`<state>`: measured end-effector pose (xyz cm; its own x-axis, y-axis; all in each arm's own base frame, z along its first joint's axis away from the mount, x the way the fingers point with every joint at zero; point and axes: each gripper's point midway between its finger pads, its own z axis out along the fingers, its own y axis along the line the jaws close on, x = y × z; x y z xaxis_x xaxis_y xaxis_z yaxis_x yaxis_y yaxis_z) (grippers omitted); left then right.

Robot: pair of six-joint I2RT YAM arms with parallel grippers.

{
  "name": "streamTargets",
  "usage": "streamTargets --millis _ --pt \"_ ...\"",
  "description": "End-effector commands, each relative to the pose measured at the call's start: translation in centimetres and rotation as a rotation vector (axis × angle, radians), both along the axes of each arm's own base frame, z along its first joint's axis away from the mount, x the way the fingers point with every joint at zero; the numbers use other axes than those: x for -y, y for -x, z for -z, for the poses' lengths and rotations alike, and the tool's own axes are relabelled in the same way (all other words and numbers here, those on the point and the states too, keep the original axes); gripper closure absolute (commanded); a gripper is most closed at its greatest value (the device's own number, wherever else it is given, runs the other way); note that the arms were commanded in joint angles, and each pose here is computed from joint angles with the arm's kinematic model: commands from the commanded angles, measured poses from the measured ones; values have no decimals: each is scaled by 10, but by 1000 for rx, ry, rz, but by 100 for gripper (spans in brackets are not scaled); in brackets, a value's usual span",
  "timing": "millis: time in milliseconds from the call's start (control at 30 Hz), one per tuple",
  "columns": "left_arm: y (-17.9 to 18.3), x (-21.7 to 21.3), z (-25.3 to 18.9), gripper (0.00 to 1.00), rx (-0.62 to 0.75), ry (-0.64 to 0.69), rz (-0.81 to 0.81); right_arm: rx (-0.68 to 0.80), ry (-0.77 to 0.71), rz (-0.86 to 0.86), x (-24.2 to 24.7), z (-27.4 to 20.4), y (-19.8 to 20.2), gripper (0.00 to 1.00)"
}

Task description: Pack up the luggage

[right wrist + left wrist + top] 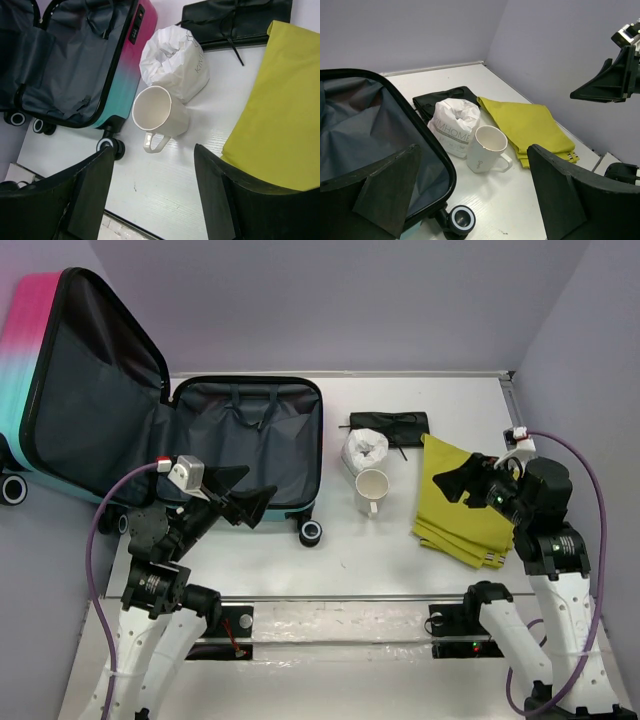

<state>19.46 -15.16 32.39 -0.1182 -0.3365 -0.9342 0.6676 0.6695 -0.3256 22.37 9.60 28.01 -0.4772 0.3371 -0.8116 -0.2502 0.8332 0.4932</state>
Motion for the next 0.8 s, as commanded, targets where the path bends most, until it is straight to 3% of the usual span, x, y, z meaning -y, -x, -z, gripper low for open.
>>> streamTargets --millis 0,367,633,767 --pt "7 5 -17 1 56 0 46 25 -21 -72 -11 -11 -6 29" --pt "5 6 -13 1 45 -10 51 -52 -23 -123 -42 11 -38 28" --pt "4 5 -12 1 42 -12 44 -123 115 -138 -92 48 -68 28" --pt "4 5 -12 1 43 -13 41 -180 213 -61 -89 78 -94 30"
